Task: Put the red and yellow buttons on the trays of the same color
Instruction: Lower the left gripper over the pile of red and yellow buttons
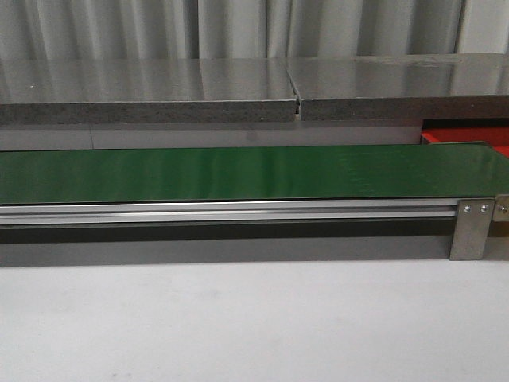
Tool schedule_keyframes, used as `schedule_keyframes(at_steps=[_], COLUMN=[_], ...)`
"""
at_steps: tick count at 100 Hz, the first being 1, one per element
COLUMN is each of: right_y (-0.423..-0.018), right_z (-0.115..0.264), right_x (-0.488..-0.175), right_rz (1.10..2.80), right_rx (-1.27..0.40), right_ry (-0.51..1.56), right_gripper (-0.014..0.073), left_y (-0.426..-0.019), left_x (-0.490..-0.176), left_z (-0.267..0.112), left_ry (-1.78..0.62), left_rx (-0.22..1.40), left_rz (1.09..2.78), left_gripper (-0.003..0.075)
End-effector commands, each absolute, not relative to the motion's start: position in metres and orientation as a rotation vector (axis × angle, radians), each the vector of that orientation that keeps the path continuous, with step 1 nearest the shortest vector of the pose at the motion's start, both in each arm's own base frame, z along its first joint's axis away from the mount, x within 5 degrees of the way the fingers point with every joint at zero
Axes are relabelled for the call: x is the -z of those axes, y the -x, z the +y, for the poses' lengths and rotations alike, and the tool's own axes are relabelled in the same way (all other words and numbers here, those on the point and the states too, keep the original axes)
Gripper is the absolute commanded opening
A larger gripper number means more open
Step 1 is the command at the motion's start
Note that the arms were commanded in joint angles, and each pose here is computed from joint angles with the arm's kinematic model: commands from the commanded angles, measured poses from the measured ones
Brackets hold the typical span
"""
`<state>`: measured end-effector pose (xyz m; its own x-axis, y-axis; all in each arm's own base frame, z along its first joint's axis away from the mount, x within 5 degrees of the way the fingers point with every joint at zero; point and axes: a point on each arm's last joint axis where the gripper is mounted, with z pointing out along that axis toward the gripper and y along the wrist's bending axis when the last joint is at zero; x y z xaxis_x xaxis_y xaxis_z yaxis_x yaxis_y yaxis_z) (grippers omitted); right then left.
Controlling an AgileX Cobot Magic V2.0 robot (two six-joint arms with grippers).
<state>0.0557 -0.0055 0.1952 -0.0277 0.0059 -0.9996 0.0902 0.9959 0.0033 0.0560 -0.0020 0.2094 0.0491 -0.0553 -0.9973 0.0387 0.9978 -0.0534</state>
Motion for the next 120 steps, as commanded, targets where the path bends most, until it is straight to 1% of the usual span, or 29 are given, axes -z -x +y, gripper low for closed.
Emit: schedule_keyframes(at_steps=[1,89,103,120], right_y=[-0.055,-0.055,-0.055,-0.055], right_z=[-0.005,-0.005,-0.005,-0.005], right_x=[-0.206,-0.206,-0.206,-0.206], right_rz=[1.511,1.511,1.511,1.511], right_rx=[0.073,0.073,0.073,0.073], right_ry=[-0.061,-0.061,-0.061,-0.061], right_gripper=[-0.0066,-0.0066,-0.0066,-0.0066], left_y=[-0.054,-0.054,-0.052,-0.05], left_x=[-0.207,-0.209,-0.219,-0.247], left_z=[-0.002,-0.002,-0.002,-0.002], left_ry=[0.028,0.026,0.025,0.024], left_rx=[0.084,0.082,0.083,0.084], left_rz=[1.442,1.432,1.404,1.382], left_gripper=[-0.0019,-0.0019,-0.0019,-0.0019])
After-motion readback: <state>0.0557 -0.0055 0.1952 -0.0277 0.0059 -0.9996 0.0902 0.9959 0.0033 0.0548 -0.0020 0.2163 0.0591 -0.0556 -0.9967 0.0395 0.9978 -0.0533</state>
